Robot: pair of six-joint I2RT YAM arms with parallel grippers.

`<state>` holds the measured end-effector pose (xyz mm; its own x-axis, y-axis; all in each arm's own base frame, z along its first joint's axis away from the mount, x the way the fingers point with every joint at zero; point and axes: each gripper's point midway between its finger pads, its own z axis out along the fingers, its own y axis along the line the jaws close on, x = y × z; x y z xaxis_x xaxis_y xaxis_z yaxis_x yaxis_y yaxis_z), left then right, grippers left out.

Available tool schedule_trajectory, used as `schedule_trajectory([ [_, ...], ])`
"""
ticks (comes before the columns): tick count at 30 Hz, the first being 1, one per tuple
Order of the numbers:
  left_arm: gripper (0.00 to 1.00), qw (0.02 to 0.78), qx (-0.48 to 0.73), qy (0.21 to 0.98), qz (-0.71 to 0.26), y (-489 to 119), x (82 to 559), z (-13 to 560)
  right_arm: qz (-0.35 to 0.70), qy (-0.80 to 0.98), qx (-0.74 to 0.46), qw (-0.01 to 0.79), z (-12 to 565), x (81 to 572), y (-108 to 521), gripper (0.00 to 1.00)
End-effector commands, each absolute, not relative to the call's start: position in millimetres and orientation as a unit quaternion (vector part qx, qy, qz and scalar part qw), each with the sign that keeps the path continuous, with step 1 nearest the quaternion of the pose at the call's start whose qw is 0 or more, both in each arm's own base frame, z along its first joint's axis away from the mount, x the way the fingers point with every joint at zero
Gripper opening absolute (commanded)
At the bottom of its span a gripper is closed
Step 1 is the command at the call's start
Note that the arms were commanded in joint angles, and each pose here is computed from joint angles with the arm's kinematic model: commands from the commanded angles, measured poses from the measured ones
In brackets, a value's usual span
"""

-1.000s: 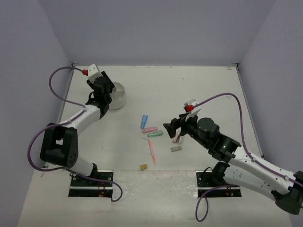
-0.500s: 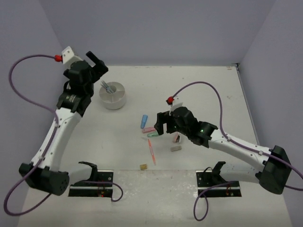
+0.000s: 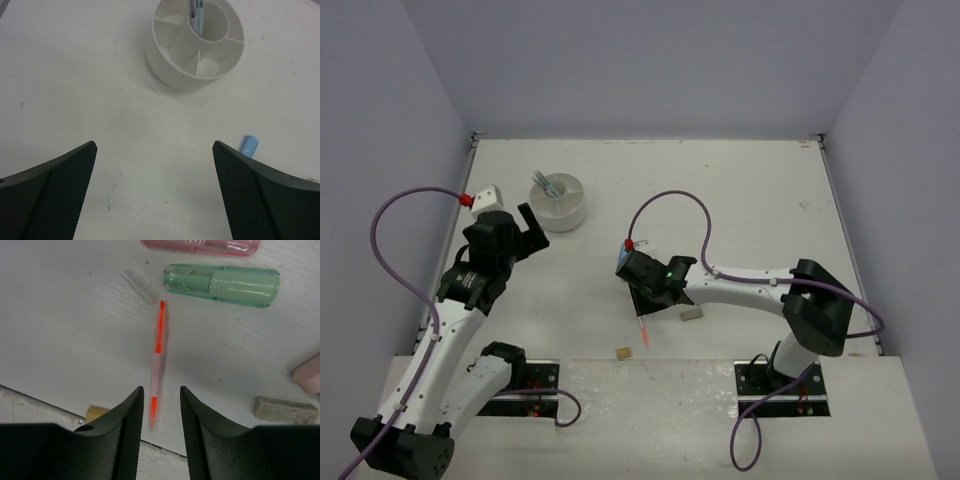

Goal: Sort the stationery into containers
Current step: Place the pen in the storage box, then pick up the pen from the center of the board.

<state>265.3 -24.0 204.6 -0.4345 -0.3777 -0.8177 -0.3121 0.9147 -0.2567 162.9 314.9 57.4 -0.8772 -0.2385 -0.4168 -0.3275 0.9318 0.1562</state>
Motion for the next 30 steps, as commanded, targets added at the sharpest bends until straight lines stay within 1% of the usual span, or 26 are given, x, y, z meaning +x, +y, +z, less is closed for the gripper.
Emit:
schedule_trajectory([
  [1,1.0,0.51,-0.161,0.843,-0.053,-32,265,217,0.091,0.971,-0.136,0.171,46,154,317,0.3],
  [6,1.0,0.518,-0.159,0.839,-0.058,-32,263,221,0.097,0.973,-0.141,0.155,33,149,320,0.29],
  [13,1.0,0.513,-0.152,0.843,-0.062,-35,264,218,0.109,0.971,-0.145,0.155,34,146,329,0.29],
  [21,1.0,0.515,-0.152,0.841,-0.063,-35,263,219,0.089,0.975,-0.146,0.143,16,146,331,0.26],
  [27,1.0,0.511,-0.152,0.844,-0.059,-35,264,217,0.047,0.979,-0.13,0.149,1,151,318,0.12],
  [29,1.0,0.511,-0.153,0.844,-0.058,-34,264,216,0.033,0.98,-0.127,0.152,-1,151,311,0.09],
  [30,1.0,0.51,-0.154,0.844,-0.058,-34,264,216,0.03,0.98,-0.126,0.153,-1,152,308,0.05],
])
